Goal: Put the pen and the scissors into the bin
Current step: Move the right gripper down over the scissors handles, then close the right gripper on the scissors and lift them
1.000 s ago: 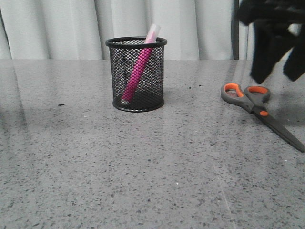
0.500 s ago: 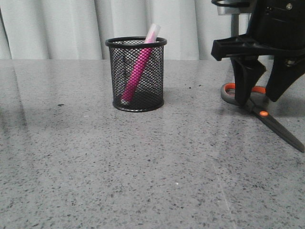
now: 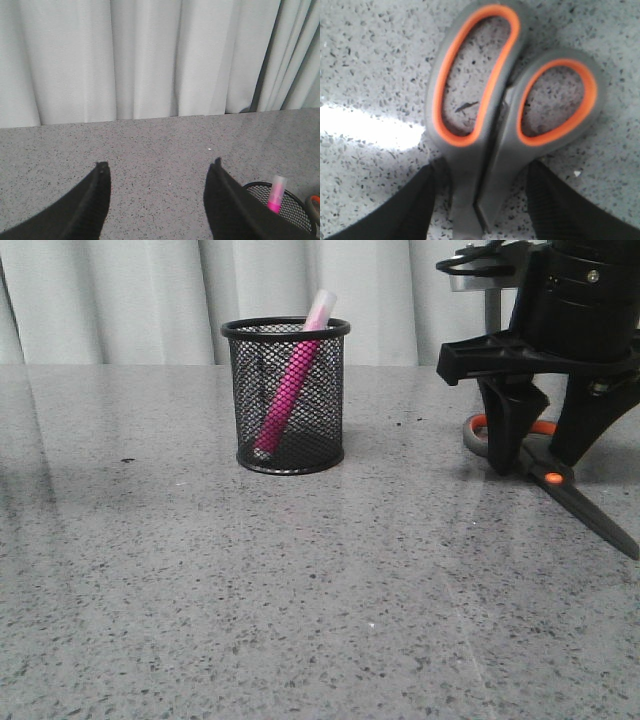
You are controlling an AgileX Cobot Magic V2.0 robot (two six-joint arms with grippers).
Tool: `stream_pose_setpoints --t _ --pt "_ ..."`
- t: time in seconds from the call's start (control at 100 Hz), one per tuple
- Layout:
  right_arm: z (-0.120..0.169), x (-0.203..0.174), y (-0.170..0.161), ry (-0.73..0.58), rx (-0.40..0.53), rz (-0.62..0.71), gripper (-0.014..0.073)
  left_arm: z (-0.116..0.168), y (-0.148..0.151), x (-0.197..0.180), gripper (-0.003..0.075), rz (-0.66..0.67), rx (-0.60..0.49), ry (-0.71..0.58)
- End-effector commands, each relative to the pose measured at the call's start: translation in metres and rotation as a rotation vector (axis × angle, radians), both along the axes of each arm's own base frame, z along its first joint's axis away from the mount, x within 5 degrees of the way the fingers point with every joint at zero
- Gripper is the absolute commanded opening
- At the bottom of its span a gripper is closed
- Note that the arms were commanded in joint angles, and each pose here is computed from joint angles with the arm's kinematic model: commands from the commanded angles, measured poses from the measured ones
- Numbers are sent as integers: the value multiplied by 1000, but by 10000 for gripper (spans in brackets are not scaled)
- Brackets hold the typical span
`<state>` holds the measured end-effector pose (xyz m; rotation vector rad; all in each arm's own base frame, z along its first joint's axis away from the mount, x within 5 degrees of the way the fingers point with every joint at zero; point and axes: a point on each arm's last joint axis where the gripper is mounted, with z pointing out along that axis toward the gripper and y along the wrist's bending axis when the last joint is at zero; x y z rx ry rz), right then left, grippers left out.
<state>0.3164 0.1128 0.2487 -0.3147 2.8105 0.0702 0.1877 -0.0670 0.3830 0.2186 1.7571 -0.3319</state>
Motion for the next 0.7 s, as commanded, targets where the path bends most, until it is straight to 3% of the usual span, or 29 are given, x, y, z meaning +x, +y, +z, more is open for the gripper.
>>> stream_pose_setpoints --t 0.0,0.69 --pt "20 2 2 -87 28 7 388 20 2 -3 375 11 -58 -114" --pt "3 1 4 34 31 -40 385 20 2 -3 375 11 -58 -114"
